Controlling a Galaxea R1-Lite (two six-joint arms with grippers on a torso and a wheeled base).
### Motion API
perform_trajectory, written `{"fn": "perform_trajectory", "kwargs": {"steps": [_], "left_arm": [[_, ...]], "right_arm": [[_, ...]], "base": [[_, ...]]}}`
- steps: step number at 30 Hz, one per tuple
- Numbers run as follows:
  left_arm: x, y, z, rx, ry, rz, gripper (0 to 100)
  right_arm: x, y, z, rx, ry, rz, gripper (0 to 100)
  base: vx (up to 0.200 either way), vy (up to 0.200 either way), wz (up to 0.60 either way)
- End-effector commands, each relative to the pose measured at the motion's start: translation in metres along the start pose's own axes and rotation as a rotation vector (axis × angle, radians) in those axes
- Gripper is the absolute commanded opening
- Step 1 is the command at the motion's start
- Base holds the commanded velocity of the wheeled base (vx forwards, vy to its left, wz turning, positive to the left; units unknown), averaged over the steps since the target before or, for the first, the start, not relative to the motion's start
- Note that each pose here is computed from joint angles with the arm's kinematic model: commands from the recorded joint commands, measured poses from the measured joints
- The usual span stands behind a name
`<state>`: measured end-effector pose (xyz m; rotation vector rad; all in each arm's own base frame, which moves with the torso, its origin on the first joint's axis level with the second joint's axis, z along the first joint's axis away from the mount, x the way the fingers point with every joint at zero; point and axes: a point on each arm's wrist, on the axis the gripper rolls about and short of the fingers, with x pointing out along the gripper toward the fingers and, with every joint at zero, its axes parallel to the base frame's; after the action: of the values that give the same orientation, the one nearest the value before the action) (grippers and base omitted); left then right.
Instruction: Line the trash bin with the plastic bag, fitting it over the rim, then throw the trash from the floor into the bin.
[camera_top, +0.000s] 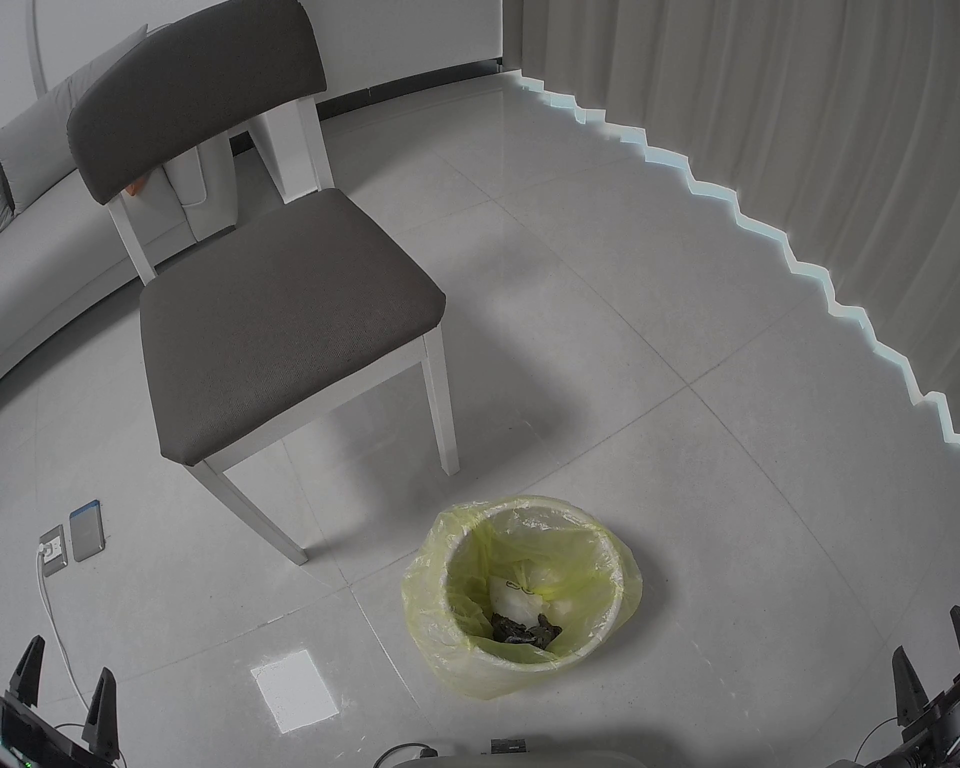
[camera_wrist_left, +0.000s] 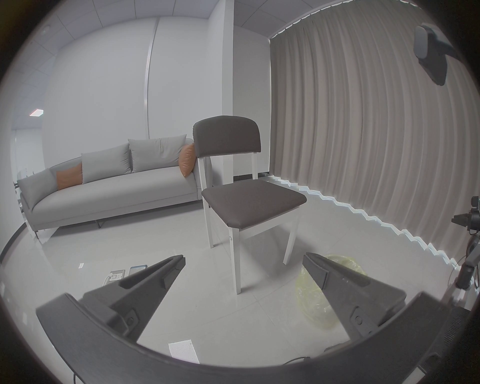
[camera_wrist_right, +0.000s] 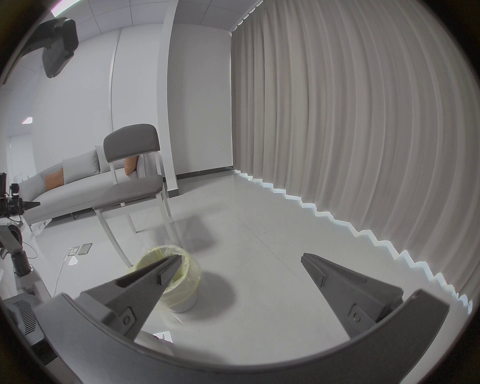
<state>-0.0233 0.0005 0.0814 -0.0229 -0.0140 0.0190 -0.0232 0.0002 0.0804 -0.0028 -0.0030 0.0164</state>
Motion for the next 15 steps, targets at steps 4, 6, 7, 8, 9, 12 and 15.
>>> {"fn": "perform_trajectory", "kwargs": {"steps": [4, 6, 7, 8, 9, 12, 15], "left_arm": [[0.0004, 0.0001, -0.0052, 0.009, 0.006, -0.001, 100], [0.0004, 0.0001, -0.0052, 0.011, 0.006, -0.001, 100], [0.0004, 0.0001, -0.0052, 0.011, 0.006, -0.001, 100], [0.0004, 0.0001, -0.0052, 0.011, 0.006, -0.001, 100], [0.0004, 0.0001, -0.0052, 0.011, 0.006, -0.001, 100], [0.0004, 0.0001, -0.0052, 0.011, 0.006, -0.001, 100], [0.0004, 0.0001, -0.0052, 0.011, 0.006, -0.001, 100]], "right_arm": [[0.0007, -0.0012, -0.0050, 0.003, 0.014, -0.058, 100], [0.0007, -0.0010, -0.0045, 0.010, 0.009, -0.047, 100], [0.0007, -0.0009, -0.0047, 0.012, 0.011, -0.044, 100], [0.0008, -0.0007, -0.0048, 0.010, 0.009, -0.029, 100], [0.0008, -0.0006, -0.0048, 0.010, 0.009, -0.024, 100], [0.0006, -0.0007, -0.0046, 0.012, 0.007, -0.032, 100], [0.0006, -0.0006, -0.0049, 0.004, 0.011, -0.030, 100]], "base": [[0.000, 0.000, 0.00], [0.000, 0.000, 0.00], [0.000, 0.000, 0.00], [0.000, 0.000, 0.00], [0.000, 0.000, 0.00], [0.000, 0.000, 0.00], [0.000, 0.000, 0.00]]}}
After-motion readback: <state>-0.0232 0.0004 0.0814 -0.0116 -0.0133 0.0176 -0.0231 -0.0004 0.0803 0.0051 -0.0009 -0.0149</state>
